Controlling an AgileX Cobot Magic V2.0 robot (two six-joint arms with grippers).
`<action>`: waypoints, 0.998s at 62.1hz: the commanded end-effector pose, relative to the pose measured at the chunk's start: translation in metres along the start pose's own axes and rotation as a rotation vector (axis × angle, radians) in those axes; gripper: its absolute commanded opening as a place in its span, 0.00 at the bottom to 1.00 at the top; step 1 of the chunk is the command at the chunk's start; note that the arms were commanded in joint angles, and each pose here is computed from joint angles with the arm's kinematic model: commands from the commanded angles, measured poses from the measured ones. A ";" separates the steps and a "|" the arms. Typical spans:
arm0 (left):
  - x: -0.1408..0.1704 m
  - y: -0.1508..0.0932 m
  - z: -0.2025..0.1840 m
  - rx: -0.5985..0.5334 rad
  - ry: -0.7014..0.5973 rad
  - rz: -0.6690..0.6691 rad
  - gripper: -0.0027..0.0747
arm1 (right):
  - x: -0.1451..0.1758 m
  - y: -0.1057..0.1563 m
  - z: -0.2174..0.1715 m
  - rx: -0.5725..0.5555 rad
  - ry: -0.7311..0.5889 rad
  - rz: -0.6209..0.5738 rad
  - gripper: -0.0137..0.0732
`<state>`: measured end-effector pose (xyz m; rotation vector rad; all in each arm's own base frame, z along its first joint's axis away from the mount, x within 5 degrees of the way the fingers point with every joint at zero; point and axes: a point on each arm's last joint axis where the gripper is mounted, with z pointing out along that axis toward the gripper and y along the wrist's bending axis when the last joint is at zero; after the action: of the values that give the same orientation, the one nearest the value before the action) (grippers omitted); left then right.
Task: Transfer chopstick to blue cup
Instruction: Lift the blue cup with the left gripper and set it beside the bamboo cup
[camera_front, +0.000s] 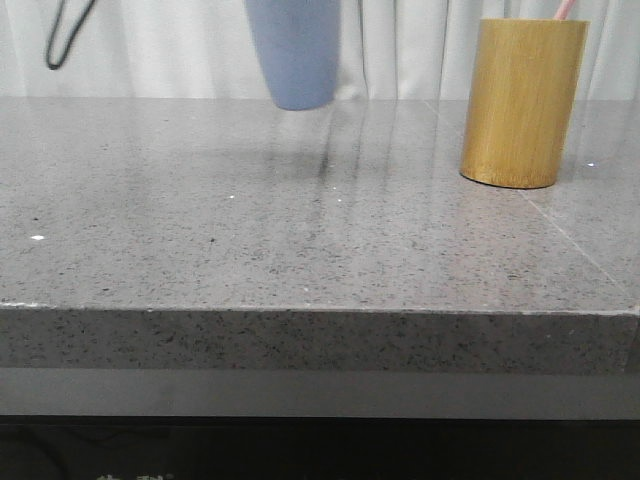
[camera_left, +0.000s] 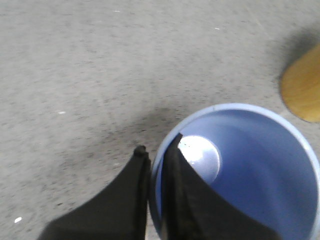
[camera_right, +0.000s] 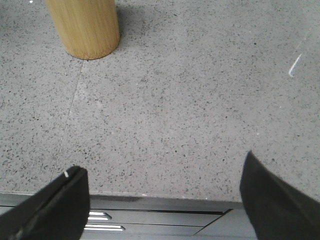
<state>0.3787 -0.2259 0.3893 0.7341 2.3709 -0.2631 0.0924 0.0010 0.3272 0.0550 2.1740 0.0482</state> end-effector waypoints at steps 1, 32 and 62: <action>-0.015 -0.017 -0.027 0.028 -0.127 0.019 0.01 | -0.013 0.001 -0.005 -0.003 -0.080 -0.003 0.87; -0.012 -0.041 0.014 0.084 -0.057 0.042 0.01 | -0.013 0.001 -0.005 -0.003 -0.079 -0.003 0.87; -0.013 -0.041 0.015 0.084 -0.065 0.041 0.31 | -0.013 0.001 -0.005 -0.003 -0.075 -0.003 0.87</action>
<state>0.3839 -0.2739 0.3427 0.8531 2.4311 -0.3013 0.0923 0.0010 0.3270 0.0550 2.1763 0.0483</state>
